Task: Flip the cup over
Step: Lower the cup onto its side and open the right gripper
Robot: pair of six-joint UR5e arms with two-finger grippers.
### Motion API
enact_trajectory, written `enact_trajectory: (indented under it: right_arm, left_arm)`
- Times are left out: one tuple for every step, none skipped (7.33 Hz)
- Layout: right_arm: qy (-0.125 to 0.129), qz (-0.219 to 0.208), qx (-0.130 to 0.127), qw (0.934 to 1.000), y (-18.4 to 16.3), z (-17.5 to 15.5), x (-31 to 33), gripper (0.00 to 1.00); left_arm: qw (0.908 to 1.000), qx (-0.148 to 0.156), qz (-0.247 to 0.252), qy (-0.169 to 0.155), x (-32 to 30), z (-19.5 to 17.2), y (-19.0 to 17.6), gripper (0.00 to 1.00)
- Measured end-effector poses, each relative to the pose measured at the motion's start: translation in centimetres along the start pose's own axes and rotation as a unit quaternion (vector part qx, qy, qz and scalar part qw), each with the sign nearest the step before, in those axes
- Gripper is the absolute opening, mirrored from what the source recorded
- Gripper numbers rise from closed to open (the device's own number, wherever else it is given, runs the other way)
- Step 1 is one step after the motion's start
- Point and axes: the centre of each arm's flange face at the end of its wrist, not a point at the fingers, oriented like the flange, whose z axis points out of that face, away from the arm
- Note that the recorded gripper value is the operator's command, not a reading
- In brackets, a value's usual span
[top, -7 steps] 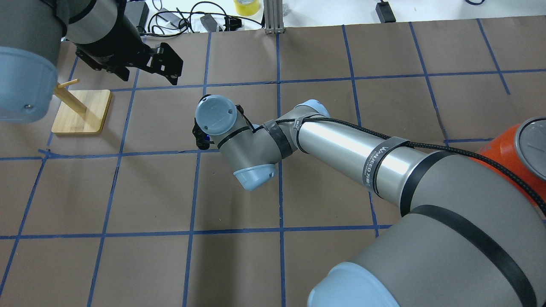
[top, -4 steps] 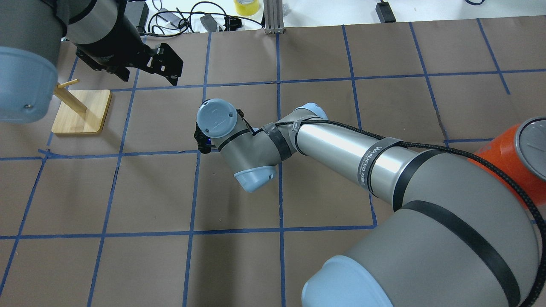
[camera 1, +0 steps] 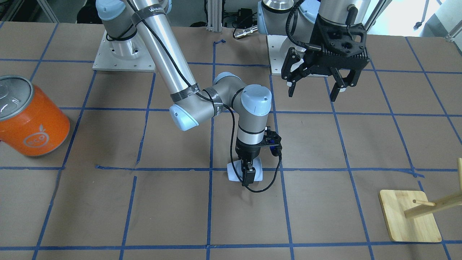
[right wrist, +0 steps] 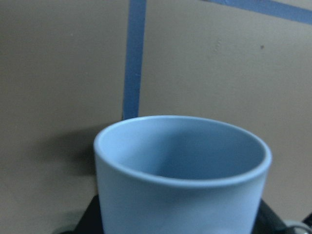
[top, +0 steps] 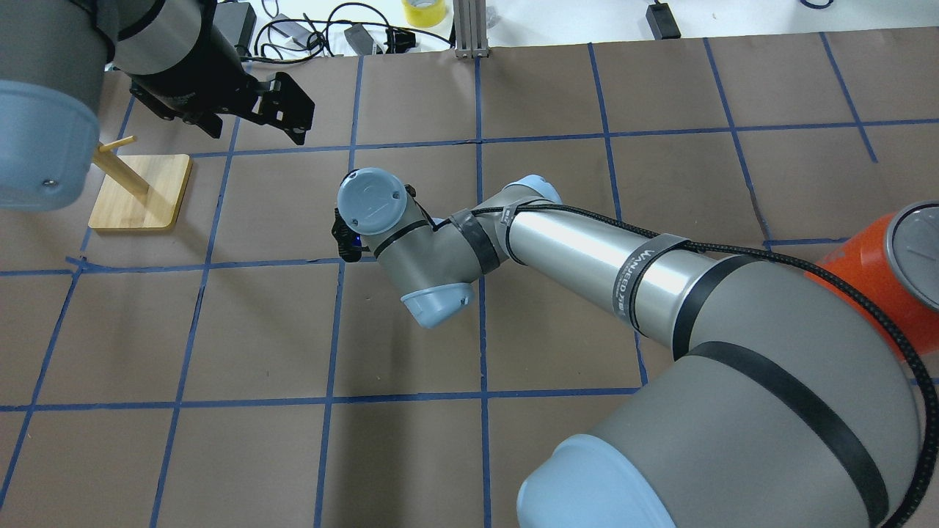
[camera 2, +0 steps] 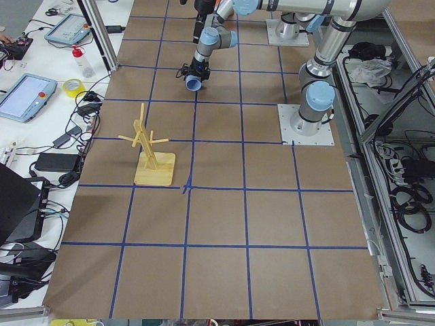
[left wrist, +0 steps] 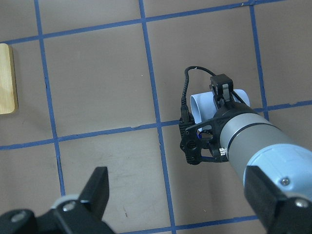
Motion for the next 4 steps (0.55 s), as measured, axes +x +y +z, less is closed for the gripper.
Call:
enact_trajectory:
  right_arm:
    - [0.003,0.000,0.000,1.0000,0.2,-0.2,0.3,1.00]
    - [0.006,-0.002,0.000,1.0000,0.5,-0.4,0.7,1.00]
    - [0.011,-0.009,0.002,0.9999,0.7,-0.8,1.1,1.00]
    - [0.017,-0.017,0.005,0.9997,0.8,-1.3,1.6,1.00]
  left_arm:
    - [1.0000,0.000,0.000,0.000,0.0,0.0,0.0,1.00]
    - [1.0000,0.000,0.000,0.000,0.0,0.0,0.0,1.00]
    - [1.0000,0.000,0.000,0.000,0.0,0.0,0.0,1.00]
    - [1.0000,0.000,0.000,0.000,0.0,0.0,0.0,1.00]
